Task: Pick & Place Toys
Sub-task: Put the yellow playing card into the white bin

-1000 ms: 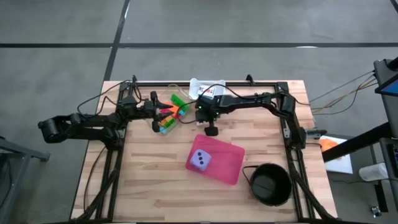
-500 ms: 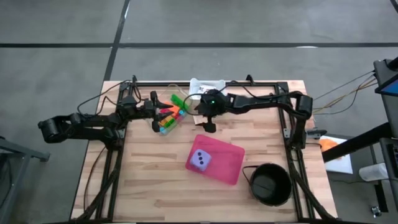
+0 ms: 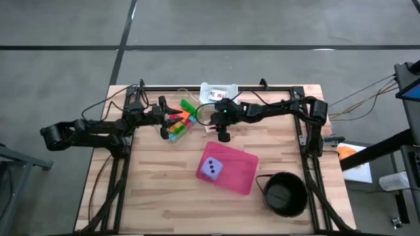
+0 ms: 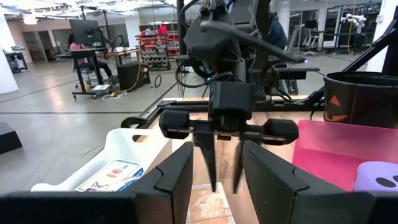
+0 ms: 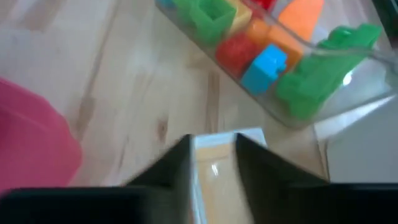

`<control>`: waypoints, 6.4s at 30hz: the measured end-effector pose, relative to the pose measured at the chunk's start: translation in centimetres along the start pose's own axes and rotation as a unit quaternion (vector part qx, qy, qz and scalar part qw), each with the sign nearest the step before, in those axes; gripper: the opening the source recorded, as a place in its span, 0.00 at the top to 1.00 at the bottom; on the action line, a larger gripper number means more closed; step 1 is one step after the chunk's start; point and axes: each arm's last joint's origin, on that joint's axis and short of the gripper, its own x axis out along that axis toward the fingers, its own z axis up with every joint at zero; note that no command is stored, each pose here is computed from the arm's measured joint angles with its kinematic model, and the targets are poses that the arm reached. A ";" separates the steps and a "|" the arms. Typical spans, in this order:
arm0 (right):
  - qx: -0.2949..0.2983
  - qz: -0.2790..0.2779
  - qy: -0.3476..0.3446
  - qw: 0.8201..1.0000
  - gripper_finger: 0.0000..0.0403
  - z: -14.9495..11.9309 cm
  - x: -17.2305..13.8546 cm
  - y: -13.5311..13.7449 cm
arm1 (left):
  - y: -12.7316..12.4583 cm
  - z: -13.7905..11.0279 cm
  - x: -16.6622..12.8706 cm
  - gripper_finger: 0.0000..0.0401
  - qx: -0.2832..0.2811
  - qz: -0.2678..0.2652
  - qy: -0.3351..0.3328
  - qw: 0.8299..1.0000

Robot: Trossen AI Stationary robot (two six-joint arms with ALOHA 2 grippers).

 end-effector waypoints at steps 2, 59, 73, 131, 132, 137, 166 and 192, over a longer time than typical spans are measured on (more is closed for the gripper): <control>-0.006 -0.009 0.018 1.000 0.86 -0.3 0.0 0.0 | 0.0 0.0 0.0 0.65 0.000 0.000 0.000 1.000; 0.120 -0.026 0.124 0.985 0.69 -1.1 -9.5 1.7 | 0.0 0.0 0.0 0.65 -0.004 0.000 0.000 1.000; 0.117 -0.050 0.217 0.968 0.10 -2.8 -6.7 1.4 | 0.0 0.0 0.0 0.65 -0.004 0.000 0.000 1.000; 0.036 -0.038 0.239 0.970 0.26 -1.3 -6.9 0.6 | 0.0 -0.1 0.0 0.65 0.002 0.000 0.004 1.000; 0.036 -0.039 0.212 0.976 0.26 -0.7 -7.4 0.6 | 0.0 -0.1 0.0 0.65 0.002 0.000 0.004 1.000; 0.030 -0.024 0.024 0.999 0.26 0.6 -9.1 1.0 | 0.0 -0.1 0.0 0.65 0.002 0.000 0.004 1.000; 0.107 -0.174 -0.059 0.977 0.26 -2.4 -5.7 -8.7 | 0.0 -0.2 0.0 0.65 0.001 -0.001 0.006 1.000; 0.121 -0.155 0.138 0.971 0.13 0.1 -4.2 -12.3 | 0.0 -0.3 0.0 0.65 0.004 -0.001 0.011 1.000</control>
